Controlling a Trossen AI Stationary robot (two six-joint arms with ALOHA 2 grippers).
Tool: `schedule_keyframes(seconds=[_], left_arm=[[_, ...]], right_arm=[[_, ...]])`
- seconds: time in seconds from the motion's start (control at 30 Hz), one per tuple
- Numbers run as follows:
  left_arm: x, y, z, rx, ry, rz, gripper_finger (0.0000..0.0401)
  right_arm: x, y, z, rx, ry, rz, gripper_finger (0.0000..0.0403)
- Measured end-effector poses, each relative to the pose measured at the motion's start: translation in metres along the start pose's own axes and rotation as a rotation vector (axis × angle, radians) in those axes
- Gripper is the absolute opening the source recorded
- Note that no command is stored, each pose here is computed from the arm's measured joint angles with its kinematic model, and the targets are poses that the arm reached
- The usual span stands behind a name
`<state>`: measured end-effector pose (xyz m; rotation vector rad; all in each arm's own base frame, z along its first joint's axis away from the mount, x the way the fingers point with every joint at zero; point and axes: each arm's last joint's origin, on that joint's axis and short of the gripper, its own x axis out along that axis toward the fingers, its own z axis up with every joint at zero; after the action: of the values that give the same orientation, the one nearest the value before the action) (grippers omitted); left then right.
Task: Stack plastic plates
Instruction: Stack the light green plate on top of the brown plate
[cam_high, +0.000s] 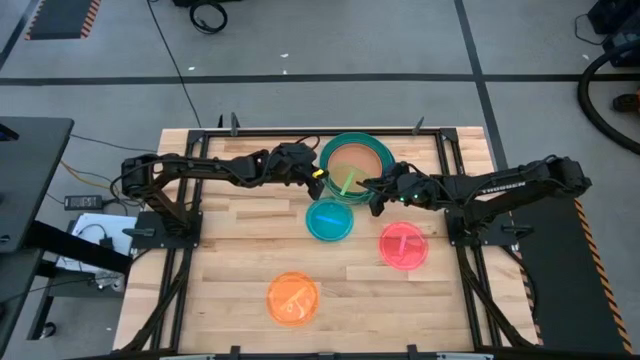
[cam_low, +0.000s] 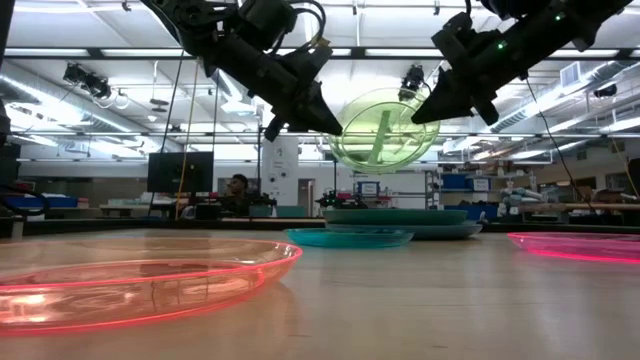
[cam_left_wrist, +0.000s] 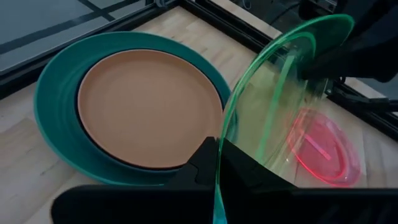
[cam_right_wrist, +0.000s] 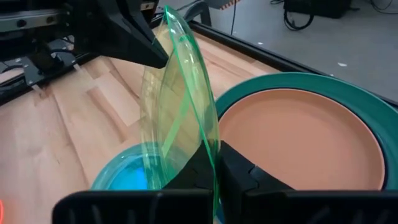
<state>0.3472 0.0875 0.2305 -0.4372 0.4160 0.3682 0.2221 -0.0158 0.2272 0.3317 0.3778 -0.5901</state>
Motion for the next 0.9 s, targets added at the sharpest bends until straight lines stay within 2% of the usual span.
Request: schedule_keyframes(seconds=[0.13,0.33,0.53,0.7,0.9], left_arm=[[0.000,-0.001,0.000,0.042,0.000,-0.007,0.0048],[-0.010,0.000,0.006,0.119,0.006,-0.005,0.0145],[-0.049,0.003,0.023,0.197,-0.001,0.066,0.0214],[-0.079,-0.005,0.026,0.251,0.020,0.085,0.0226],[-0.084,-0.035,0.008,0.317,0.070,0.037,0.0218]], right_arm=[[-0.002,0.000,0.002,0.001,-0.005,0.017,0.0012],[-0.007,-0.001,0.006,0.015,-0.019,0.045,0.0012],[-0.008,-0.009,0.012,0.050,-0.028,0.045,0.0012],[-0.002,-0.024,0.015,0.103,-0.006,0.000,0.0012],[0.011,-0.049,0.019,0.207,0.029,-0.079,0.0012]])
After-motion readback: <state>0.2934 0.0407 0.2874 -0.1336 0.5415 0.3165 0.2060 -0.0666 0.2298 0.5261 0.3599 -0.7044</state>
